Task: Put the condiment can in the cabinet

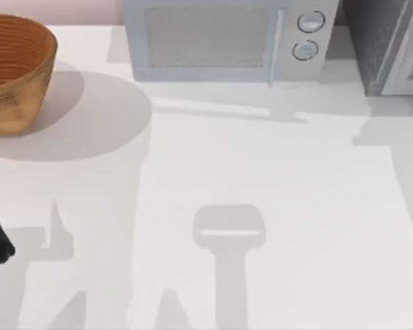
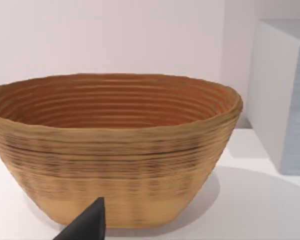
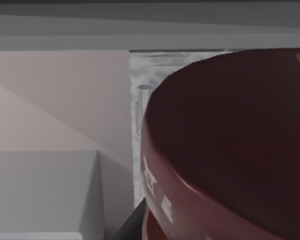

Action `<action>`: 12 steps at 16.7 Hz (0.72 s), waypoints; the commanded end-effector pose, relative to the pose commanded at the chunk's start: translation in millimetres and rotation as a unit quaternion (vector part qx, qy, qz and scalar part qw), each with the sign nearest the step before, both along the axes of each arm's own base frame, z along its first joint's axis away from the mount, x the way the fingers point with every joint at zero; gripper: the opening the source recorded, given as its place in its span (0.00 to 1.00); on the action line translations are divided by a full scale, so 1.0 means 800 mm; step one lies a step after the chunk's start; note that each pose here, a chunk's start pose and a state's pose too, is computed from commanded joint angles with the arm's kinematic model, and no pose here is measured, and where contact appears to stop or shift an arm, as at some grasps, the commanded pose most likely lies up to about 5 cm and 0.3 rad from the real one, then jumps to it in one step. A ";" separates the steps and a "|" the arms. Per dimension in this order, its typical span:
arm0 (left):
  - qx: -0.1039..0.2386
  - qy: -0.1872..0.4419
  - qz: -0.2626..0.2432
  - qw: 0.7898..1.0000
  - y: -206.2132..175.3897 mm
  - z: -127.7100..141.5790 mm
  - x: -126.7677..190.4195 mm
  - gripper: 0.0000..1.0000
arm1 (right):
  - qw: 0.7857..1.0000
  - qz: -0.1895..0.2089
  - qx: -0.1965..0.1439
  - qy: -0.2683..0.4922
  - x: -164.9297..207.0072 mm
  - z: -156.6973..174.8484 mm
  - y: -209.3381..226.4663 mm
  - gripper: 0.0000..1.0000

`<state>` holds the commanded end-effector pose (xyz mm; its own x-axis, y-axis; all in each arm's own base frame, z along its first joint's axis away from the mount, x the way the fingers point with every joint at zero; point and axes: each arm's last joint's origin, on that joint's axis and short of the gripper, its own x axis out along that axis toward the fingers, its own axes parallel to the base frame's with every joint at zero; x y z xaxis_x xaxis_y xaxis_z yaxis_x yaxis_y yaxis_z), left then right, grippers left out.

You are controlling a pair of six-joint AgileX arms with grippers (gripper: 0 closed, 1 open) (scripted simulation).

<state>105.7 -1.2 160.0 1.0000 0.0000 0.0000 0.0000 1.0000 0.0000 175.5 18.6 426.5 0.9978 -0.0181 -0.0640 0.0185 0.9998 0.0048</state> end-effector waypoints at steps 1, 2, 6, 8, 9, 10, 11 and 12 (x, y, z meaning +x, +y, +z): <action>0.000 0.000 0.000 1.000 0.000 0.000 0.000 1.00 | 1.000 0.002 -0.001 -0.009 0.009 0.022 0.003 0.00; 0.000 0.000 0.000 1.000 0.000 0.000 0.000 1.00 | 1.000 0.003 0.000 -0.023 0.014 0.047 0.006 0.00; 0.000 0.000 0.000 1.000 0.000 0.000 0.000 1.00 | 0.999 0.005 0.003 -0.050 0.045 0.114 0.020 0.00; 0.000 0.000 0.000 1.000 0.000 0.000 0.000 1.00 | 0.999 0.008 0.002 -0.045 0.065 0.126 0.027 0.00; 0.000 0.000 0.000 1.000 0.000 0.000 0.000 1.00 | 0.999 0.009 0.001 -0.040 0.074 0.128 0.031 0.00; 0.000 0.000 0.000 1.000 0.000 0.000 0.000 1.00 | 0.999 0.010 0.000 -0.035 0.082 0.129 0.034 0.00; 0.000 0.000 0.000 1.000 0.000 0.000 0.000 1.00 | 0.999 0.012 -0.002 -0.032 0.087 0.130 0.036 0.00; 0.000 0.000 0.000 1.000 0.000 0.000 0.000 1.00 | 0.999 0.012 -0.002 -0.031 0.089 0.130 0.037 0.00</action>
